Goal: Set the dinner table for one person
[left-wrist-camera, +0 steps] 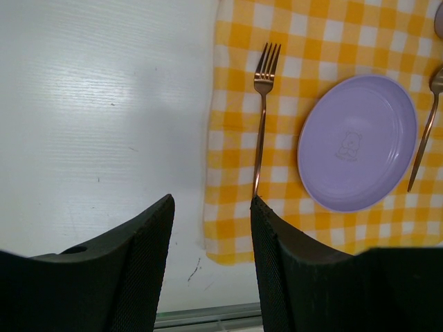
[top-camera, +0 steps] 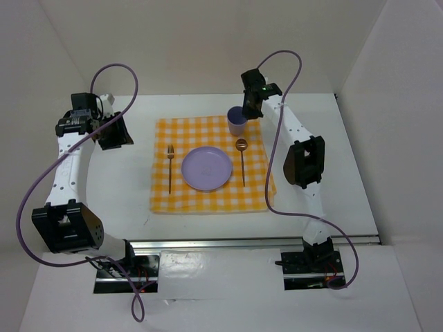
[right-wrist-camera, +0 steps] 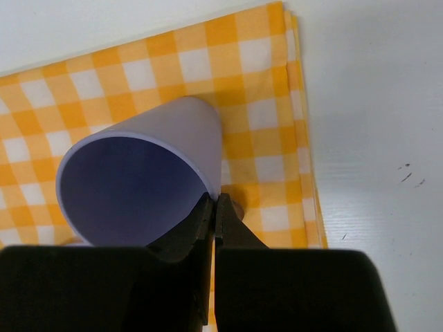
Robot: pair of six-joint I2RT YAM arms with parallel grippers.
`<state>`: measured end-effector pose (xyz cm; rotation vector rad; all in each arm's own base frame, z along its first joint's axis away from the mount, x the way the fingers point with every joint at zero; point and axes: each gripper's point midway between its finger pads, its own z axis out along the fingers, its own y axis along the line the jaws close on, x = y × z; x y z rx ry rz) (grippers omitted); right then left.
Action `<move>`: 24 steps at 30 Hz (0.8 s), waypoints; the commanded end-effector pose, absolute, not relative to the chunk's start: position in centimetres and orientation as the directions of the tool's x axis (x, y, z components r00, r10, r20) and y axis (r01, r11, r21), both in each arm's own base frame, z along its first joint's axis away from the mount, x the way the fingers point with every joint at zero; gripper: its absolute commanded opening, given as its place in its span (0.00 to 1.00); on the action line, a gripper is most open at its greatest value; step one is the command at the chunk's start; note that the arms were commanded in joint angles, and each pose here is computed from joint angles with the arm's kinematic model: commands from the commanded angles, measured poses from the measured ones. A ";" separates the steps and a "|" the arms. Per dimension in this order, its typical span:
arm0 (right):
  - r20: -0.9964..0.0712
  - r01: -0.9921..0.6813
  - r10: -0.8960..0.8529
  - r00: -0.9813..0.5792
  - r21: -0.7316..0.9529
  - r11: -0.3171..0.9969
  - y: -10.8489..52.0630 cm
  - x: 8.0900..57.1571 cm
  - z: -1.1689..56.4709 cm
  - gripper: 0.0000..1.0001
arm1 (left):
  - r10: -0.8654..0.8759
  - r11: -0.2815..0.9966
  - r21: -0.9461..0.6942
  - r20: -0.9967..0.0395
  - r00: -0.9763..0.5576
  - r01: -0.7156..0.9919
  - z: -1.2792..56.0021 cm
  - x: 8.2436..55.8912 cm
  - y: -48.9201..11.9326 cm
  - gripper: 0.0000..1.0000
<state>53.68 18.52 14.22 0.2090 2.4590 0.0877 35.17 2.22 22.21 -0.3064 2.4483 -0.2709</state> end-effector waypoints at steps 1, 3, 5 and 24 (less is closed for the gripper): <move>-0.628 0.132 0.191 -0.754 0.139 0.981 18.9 53.3 15.8 0.00 | -0.264 0.956 -0.271 -0.610 -0.748 -0.116 23.1 35.0 1.9 0.55; -0.637 0.095 0.184 -0.748 0.171 0.981 19.8 53.7 16.1 0.07 | -0.264 0.956 -0.271 -0.610 -0.748 -0.116 23.1 35.0 1.9 0.55; -0.645 0.085 0.188 -0.740 0.186 0.979 20.1 54.0 16.4 0.24 | -0.263 0.956 -0.270 -0.617 -0.742 -0.114 23.4 34.9 1.8 0.55; -0.895 -0.018 0.288 -0.342 0.312 0.950 15.0 50.1 38.2 1.00 | -0.253 0.960 -0.257 -0.627 -0.737 -0.111 23.6 34.6 2.0 0.55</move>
